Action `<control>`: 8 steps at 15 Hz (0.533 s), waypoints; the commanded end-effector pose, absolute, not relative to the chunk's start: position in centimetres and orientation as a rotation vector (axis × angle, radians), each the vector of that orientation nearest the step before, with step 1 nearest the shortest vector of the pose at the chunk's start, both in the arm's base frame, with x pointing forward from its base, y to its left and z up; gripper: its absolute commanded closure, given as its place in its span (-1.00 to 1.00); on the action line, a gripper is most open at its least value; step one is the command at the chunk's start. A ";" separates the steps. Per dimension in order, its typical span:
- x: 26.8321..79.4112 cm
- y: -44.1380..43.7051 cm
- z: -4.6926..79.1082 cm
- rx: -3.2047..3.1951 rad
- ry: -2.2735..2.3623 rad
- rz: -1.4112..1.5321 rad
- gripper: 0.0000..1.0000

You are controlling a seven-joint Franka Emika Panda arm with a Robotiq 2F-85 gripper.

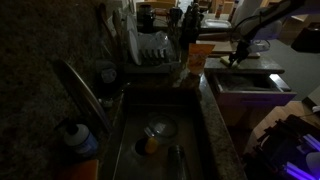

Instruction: Put the yellow sponge in the drawer

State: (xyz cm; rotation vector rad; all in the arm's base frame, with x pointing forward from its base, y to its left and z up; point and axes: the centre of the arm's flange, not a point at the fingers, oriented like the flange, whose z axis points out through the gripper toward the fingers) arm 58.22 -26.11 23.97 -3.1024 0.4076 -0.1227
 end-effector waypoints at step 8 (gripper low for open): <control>51.0 -24.1 35.1 -3.050 0.890 0.640 1.00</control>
